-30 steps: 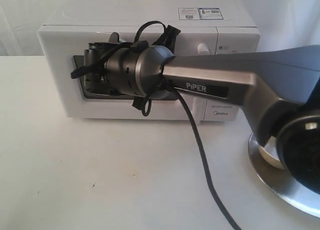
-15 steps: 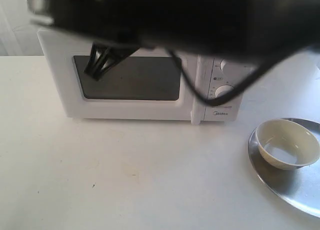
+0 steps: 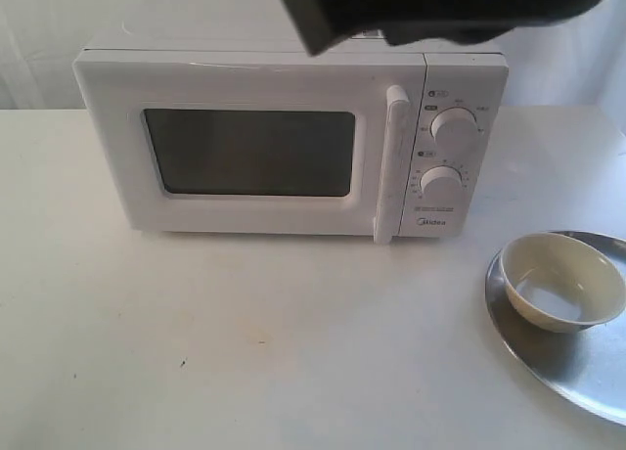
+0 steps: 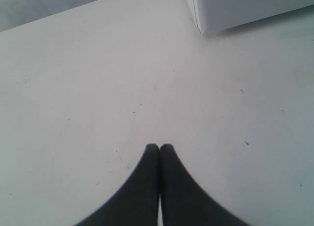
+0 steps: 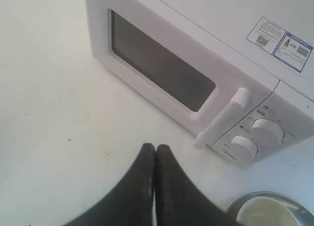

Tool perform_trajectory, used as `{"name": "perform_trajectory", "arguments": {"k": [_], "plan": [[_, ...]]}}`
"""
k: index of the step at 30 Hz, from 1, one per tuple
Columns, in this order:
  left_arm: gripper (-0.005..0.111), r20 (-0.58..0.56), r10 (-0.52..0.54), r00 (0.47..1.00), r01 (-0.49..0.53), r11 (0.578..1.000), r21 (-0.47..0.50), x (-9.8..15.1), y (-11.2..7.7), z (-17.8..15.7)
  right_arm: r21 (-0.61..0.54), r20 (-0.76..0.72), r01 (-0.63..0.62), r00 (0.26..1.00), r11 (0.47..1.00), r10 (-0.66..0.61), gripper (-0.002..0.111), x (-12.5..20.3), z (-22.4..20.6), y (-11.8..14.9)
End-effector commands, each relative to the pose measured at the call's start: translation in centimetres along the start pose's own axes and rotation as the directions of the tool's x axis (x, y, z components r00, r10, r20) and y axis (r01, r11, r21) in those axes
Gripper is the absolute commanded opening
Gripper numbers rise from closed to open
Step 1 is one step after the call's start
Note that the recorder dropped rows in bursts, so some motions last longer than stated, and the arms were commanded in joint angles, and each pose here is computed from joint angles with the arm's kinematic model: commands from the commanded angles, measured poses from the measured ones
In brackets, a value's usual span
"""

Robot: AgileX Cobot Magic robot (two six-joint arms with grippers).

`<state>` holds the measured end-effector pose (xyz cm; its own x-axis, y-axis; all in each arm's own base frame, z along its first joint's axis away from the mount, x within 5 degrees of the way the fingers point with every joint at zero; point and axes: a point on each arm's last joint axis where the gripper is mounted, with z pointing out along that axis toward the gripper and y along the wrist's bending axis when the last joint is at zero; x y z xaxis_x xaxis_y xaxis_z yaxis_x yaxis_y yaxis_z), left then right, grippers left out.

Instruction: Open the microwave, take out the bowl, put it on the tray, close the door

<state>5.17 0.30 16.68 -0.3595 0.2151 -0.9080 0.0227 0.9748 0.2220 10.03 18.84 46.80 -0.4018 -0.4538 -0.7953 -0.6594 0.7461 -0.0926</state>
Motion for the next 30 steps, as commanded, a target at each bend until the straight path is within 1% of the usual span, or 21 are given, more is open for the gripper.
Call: {"name": "perform_trajectory", "arguments": {"k": [1,13,14,16,19,20,21,22,23,24,25,26,27,28,30], "plan": [[0.000,0.003,-0.006,1.000,0.006,1.000,0.005,0.0,0.0,0.0,-0.023,0.061,-0.042,0.997,0.999,0.043,0.000,0.4,-2.7,-1.6],[0.000,0.003,-0.006,1.000,0.006,1.000,0.005,0.0,0.0,0.0,-0.057,0.168,-0.097,0.980,0.994,0.105,0.000,1.3,-6.9,-4.3],[0.000,0.003,-0.006,1.000,0.006,1.000,0.005,0.0,0.0,0.0,-0.055,0.186,-0.114,0.975,0.992,0.122,0.000,1.6,-7.6,-4.9],[0.000,0.003,-0.006,1.000,0.006,1.000,0.005,0.0,0.0,0.0,-0.016,0.213,-0.160,0.964,0.987,0.159,0.000,2.2,-8.5,-6.4],[0.000,0.003,-0.006,1.000,0.006,1.000,0.005,0.0,0.0,0.0,-0.008,0.173,-0.253,0.952,0.967,0.251,0.000,4.6,-8.9,-7.6],[0.000,0.003,-0.006,1.000,0.006,1.000,0.005,0.0,0.0,0.0,-0.014,0.203,-0.281,0.939,0.959,0.278,0.000,5.1,-8.7,-7.8],[0.000,0.003,-0.006,1.000,0.006,1.000,0.005,0.0,0.0,0.0,-0.028,0.296,-0.323,0.901,0.946,0.317,0.000,6.1,-7.6,-8.1],[0.000,0.003,-0.006,1.000,0.006,1.000,0.005,0.0,0.0,0.0,-0.035,0.369,-0.339,0.870,0.940,0.328,0.000,6.8,-7.0,-8.3],[0.000,0.003,-0.006,1.000,0.006,1.000,0.005,0.0,0.0,0.0,-0.041,0.485,-0.358,0.809,0.933,0.332,0.000,8.3,-5.6,-8.6],[0.000,0.003,-0.006,1.000,0.006,1.000,0.005,0.0,0.0,0.0,-0.038,0.533,-0.355,0.784,0.934,0.320,0.000,9.4,-4.7,-8.6],[0.000,0.003,-0.006,1.000,0.006,1.000,0.005,0.0,0.0,0.0,-0.051,0.590,-0.358,0.743,0.932,0.318,0.000,12.0,-3.0,-8.5],[0.000,0.003,-0.006,1.000,0.006,1.000,0.005,0.0,0.0,0.0,-0.053,0.589,-0.370,0.739,0.928,0.328,0.000,13.8,-1.9,-8.4],[0.000,0.003,-0.006,1.000,0.006,1.000,0.005,0.0,0.0,0.0,-0.017,0.555,-0.394,0.761,0.919,0.336,0.000,17.5,0.3,-8.3],[0.000,0.003,-0.006,1.000,0.006,1.000,0.005,0.0,0.0,0.0,0.005,0.540,-0.407,0.770,0.913,0.340,0.000,19.4,1.0,-8.2],[0.000,0.003,-0.006,1.000,0.006,1.000,0.005,0.0,0.0,0.0,0.066,0.499,-0.445,0.790,0.893,0.356,0.000,25.1,2.9,-7.8]]}}
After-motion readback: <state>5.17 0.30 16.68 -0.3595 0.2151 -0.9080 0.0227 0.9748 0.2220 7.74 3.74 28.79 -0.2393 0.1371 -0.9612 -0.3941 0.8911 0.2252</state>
